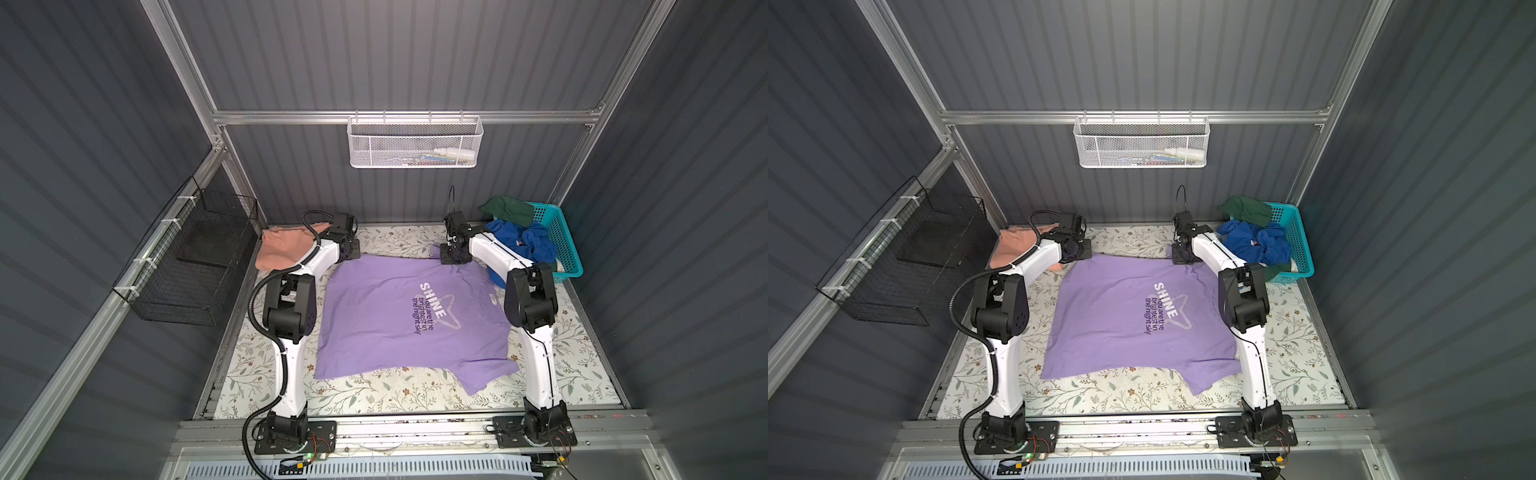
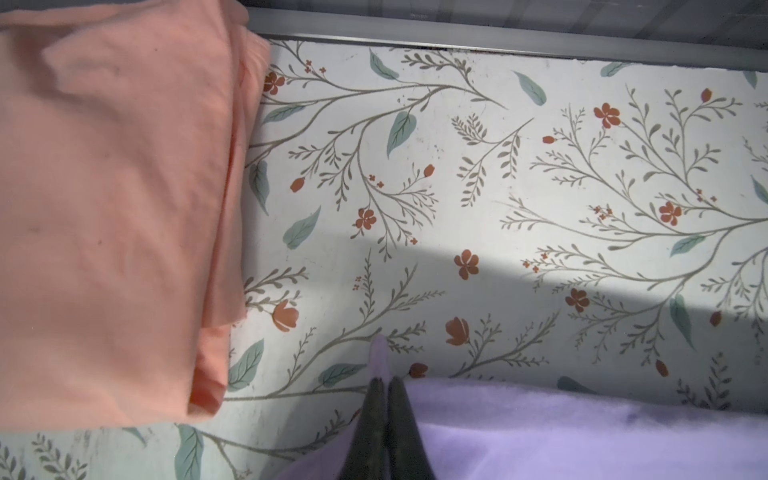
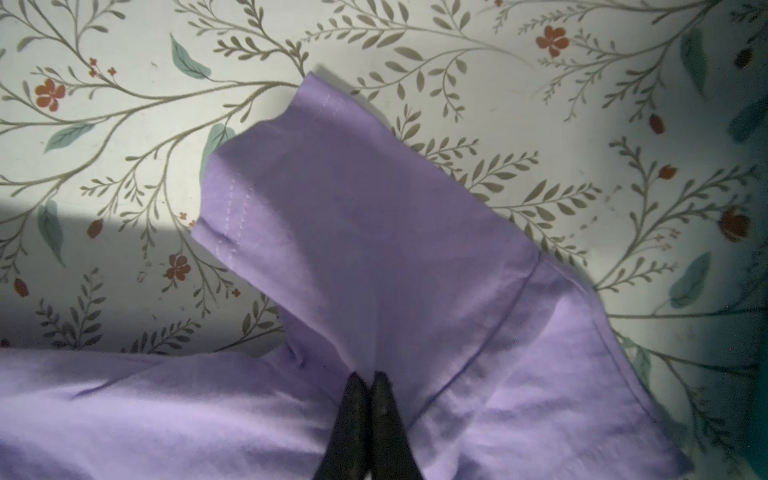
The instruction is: Fold and stack the t-shirts
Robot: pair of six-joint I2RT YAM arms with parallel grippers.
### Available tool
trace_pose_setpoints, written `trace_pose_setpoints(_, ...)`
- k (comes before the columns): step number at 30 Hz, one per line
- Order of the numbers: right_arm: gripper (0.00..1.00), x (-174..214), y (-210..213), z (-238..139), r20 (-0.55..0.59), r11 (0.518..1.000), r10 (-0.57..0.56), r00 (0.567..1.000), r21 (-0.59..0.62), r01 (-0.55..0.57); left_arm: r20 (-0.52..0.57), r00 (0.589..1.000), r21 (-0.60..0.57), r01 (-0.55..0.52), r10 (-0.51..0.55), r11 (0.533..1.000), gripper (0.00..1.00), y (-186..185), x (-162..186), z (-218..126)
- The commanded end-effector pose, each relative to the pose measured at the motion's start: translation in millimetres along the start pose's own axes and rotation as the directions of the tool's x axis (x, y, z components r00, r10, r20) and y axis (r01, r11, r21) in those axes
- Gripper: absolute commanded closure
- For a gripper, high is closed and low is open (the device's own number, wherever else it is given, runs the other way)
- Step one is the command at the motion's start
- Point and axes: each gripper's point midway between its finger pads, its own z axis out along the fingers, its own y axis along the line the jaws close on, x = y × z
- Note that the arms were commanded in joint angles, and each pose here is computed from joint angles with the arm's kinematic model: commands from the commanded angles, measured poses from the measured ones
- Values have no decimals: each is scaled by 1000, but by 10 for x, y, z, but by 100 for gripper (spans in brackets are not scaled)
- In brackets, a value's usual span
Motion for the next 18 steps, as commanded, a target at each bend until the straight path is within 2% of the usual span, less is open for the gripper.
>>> trace_pose_setpoints(1,100,-84,-39,-57,21,1000,9,1000,10,-10,-5,999,-50,-48,48,998,100,31,40,43)
trace_pose_setpoints(10,100,-137,-94,-64,25,999,-24,999,48,23,31,998,-106,-48,51,993,100,-13,319,-160)
trace_pose_setpoints(16,100,-20,-108,-92,6,998,-35,999,52,35,55,998,-138,-1,9,990,100,30,498,-330)
trace_pose_setpoints(18,100,51,-125,-100,0,998,-31,1000,56,31,41,999,-154,11,-5,988,100,96,658,-354)
